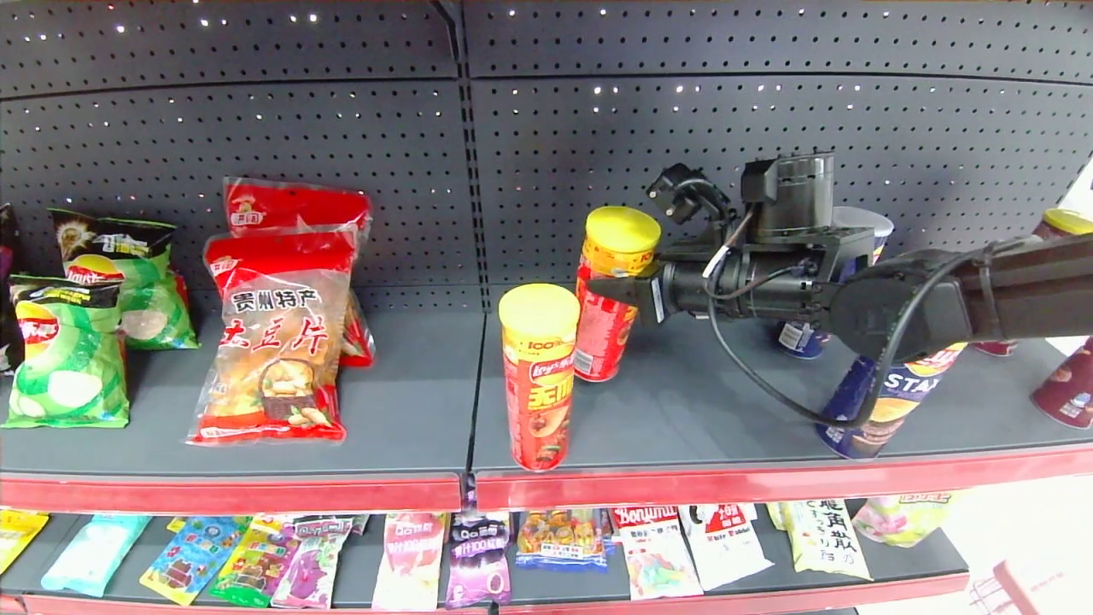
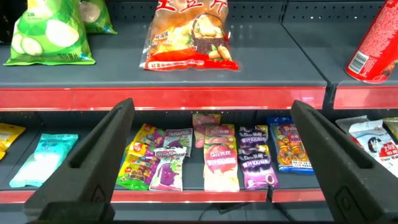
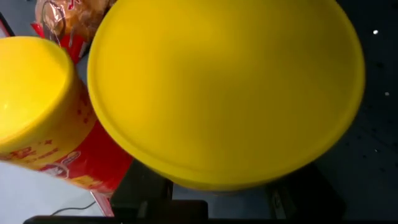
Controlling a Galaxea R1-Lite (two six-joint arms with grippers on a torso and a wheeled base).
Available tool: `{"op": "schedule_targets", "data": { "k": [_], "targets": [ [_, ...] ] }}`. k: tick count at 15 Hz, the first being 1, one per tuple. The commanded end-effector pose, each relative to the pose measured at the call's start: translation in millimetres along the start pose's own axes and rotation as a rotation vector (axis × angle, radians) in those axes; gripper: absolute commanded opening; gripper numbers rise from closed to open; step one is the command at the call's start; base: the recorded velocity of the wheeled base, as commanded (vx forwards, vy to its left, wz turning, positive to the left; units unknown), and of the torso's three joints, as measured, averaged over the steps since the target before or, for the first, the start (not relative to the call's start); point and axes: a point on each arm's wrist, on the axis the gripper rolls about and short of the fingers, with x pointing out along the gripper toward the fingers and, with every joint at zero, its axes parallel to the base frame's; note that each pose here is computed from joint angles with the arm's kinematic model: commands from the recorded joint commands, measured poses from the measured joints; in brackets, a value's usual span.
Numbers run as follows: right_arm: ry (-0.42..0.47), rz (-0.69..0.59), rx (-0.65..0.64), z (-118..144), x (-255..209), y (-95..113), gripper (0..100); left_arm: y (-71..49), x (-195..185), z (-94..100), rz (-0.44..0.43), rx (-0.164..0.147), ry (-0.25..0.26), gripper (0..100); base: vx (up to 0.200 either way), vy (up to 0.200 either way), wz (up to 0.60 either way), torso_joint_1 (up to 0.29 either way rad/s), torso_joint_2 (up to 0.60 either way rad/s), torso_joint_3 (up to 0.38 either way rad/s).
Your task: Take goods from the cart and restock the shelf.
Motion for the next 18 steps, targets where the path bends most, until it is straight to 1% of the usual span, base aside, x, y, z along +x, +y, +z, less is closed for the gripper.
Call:
{"op": "schedule_targets", "data": {
  "k": [1, 7, 10, 18],
  "targets": [
    [0.014, 0.010, 0.005, -5.9, 8.6, -1.4, 0, 0.0, 0.1, 0.1, 0.000, 0.000, 0.001, 100, 0.000, 0.000, 0.00, 0.000, 0.00, 0.000],
    [0.019, 0.039, 0.008, -11.8, 25.6, -6.4, 0, 0.0, 0.1, 0.1, 0.000, 0.000, 0.001, 100, 0.000, 0.000, 0.00, 0.000, 0.00, 0.000],
    [0.032, 0.049, 0.012, -16.1, 30.5, -3.8, 0, 0.0, 0.1, 0.1, 0.000, 0.000, 0.001, 100, 0.000, 0.000, 0.00, 0.000, 0.00, 0.000],
    [0.033, 0.063, 0.007, -17.5, 40.3, 0.8, 0, 0.0, 0.1, 0.1, 0.002, 0.000, 0.001, 100, 0.000, 0.000, 0.00, 0.000, 0.00, 0.000]
  ]
}}
